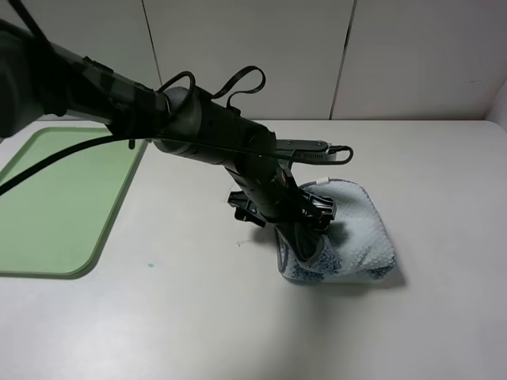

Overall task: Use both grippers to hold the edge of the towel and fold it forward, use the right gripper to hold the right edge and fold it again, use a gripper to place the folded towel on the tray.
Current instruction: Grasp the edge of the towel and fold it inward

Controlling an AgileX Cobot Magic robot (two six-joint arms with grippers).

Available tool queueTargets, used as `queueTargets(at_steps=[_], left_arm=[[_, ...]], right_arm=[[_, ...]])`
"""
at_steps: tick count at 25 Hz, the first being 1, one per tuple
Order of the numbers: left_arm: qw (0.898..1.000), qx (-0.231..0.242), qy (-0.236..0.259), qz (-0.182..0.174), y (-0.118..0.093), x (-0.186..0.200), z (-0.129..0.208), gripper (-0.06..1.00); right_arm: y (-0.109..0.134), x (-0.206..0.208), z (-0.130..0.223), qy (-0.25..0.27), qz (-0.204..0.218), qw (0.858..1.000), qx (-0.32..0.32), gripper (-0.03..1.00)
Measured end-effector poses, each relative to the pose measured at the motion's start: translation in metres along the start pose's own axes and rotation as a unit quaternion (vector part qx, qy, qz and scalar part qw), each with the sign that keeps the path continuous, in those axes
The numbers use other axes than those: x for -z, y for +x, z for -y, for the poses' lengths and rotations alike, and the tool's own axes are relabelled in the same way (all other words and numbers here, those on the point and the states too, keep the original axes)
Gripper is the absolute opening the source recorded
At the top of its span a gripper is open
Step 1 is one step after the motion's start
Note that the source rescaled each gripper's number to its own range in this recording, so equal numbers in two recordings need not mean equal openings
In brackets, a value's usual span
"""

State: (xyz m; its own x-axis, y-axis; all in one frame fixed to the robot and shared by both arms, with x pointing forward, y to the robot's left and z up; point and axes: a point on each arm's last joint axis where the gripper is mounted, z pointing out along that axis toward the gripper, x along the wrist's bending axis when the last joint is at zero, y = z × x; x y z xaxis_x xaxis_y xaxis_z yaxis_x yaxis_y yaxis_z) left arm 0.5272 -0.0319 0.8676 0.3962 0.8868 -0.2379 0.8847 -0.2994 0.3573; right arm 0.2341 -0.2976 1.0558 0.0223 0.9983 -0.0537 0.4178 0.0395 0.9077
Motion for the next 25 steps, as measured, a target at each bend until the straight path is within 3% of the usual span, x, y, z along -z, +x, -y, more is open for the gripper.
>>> queueTargets(at_steps=[9, 12, 18, 19, 25], left_arm=[[1.0, 0.001, -0.02, 0.018, -0.009, -0.007, 0.001, 0.98], [1.0, 0.001, -0.021, 0.02, -0.012, -0.009, 0.003, 0.8], [0.999, 0.007, -0.02, 0.024, -0.014, -0.012, 0.005, 0.21], [0.999, 0.007, -0.021, 0.024, -0.014, -0.012, 0.005, 0.17], [0.999, 0.007, -0.021, 0.024, -0.014, -0.012, 0.005, 0.17]], right_arm=[[0.0, 0.0, 0.0, 0.0, 0.0, 1.0, 0.0, 1.0], [0.0, 0.0, 0.0, 0.0, 0.0, 1.0, 0.0, 1.0], [0.0, 0.0, 0.0, 0.0, 0.0, 1.0, 0.0, 1.0], [0.0, 0.0, 0.0, 0.0, 0.0, 1.0, 0.0, 1.0], [0.0, 0.0, 0.0, 0.0, 0.0, 1.0, 0.0, 1.0]])
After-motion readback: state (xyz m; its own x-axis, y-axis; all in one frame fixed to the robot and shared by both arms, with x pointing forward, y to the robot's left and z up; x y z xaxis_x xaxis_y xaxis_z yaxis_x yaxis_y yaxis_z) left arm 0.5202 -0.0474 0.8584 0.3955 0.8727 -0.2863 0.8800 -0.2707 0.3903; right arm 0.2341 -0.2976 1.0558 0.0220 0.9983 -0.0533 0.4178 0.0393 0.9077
